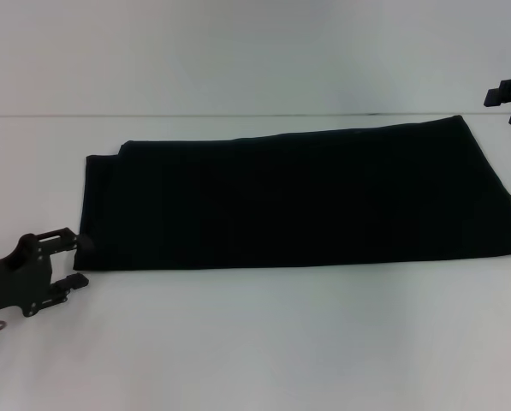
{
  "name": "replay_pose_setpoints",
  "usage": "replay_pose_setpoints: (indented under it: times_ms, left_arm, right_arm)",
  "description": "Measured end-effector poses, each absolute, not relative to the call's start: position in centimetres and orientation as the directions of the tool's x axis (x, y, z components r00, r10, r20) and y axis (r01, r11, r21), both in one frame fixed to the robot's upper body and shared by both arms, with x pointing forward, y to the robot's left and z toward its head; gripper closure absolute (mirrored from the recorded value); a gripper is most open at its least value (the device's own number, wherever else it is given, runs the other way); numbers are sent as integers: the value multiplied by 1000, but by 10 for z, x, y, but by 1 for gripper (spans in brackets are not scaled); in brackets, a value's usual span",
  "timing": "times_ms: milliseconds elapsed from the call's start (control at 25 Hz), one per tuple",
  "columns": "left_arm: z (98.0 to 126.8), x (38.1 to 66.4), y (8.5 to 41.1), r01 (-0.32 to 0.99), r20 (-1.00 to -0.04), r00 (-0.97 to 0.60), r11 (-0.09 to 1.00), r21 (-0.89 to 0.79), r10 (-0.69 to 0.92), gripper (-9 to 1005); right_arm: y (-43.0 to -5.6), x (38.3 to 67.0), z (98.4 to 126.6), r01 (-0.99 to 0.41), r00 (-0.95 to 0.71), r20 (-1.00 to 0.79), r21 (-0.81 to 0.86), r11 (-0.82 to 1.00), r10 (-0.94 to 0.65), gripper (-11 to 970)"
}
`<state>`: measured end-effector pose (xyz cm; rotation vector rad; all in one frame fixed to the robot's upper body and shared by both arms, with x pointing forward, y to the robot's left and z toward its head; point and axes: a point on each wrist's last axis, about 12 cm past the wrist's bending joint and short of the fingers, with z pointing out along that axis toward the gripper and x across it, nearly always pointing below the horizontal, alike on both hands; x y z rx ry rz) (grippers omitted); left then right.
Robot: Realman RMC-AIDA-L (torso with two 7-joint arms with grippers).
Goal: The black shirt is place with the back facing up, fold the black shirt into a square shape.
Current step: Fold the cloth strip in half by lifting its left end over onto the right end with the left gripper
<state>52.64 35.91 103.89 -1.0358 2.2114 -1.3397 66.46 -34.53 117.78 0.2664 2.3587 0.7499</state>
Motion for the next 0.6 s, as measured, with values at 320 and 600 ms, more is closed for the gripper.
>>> replay_pose_setpoints:
  times_ms: [320,600]
  left_arm:
    - [1038,533,356,-405,59,-654,284,-869,-754,345]
    - [1039,535,355,-401,55,-658,288,-870,-751,345]
  right_arm:
    - [-345,665,1177,1,-775,-516,578,816,366,367]
    - [-345,665,1177,2,-773,-517,579,815,369,366]
